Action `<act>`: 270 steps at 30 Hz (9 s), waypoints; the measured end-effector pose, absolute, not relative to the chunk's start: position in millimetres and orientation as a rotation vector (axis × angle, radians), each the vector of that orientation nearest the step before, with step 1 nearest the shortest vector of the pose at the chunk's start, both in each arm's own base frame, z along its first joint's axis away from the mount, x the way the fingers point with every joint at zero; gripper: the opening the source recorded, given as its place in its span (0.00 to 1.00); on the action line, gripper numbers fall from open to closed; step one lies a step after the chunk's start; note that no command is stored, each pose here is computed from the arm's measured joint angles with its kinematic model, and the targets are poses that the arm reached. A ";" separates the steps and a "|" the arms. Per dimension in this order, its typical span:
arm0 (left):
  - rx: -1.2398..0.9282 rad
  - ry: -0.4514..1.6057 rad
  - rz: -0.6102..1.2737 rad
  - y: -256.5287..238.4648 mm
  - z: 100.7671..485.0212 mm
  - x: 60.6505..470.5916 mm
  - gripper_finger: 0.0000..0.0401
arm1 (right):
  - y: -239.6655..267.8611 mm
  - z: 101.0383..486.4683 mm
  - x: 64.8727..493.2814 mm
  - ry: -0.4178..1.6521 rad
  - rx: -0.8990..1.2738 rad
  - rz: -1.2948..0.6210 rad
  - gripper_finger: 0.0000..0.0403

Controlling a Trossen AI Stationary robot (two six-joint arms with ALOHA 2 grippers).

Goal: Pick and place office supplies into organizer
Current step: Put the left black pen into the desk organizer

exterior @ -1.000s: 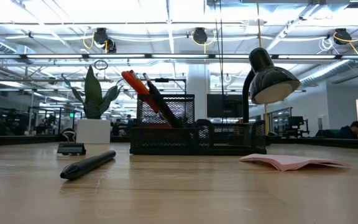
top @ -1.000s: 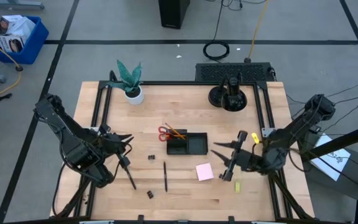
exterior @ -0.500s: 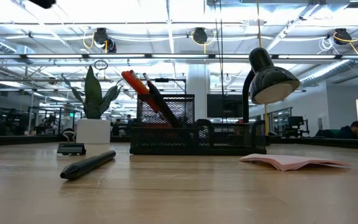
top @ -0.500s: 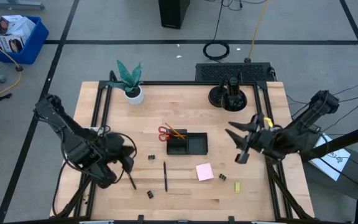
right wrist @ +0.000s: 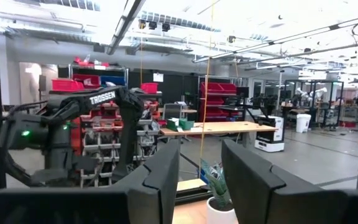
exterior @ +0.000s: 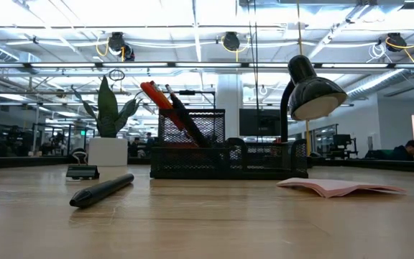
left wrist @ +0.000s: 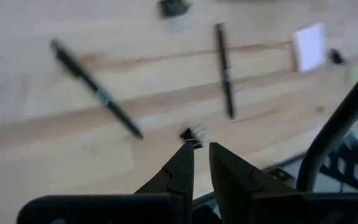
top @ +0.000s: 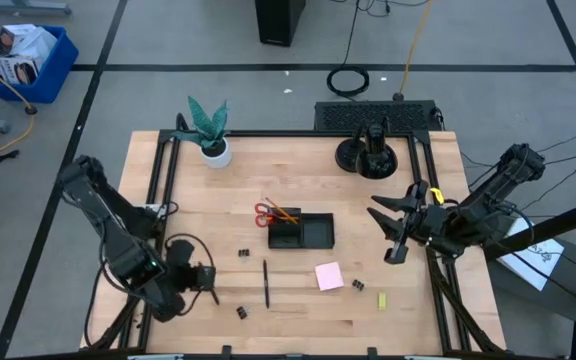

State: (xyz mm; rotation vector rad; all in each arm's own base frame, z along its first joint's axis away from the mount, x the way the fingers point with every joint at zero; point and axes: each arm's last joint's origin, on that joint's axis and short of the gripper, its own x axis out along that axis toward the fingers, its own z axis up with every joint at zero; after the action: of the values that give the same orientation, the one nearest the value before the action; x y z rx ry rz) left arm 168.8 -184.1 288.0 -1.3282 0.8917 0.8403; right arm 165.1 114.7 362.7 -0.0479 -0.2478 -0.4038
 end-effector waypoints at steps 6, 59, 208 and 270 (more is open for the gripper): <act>-1.414 0.954 1.026 -202.3 262.0 178.3 0.13 | 113.2 364.3 163.3 -0.243 -0.092 -0.411 0.29; -1.564 0.985 1.323 -168.1 175.1 194.9 0.49 | 118.7 373.3 140.7 -0.252 -0.155 -0.327 0.29; -1.404 0.954 1.494 -141.9 140.4 198.1 0.13 | 118.5 373.3 140.5 -0.249 -0.175 -0.330 0.29; -1.348 0.639 1.209 -136.8 181.3 186.4 0.13 | 116.8 375.4 139.1 -0.258 -0.178 -0.338 0.29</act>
State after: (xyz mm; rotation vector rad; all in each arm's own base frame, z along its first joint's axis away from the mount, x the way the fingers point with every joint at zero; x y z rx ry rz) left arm 186.4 -136.8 181.3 -1.3483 0.6392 1.2094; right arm 139.1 116.8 375.4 -0.1776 -0.2575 -0.3376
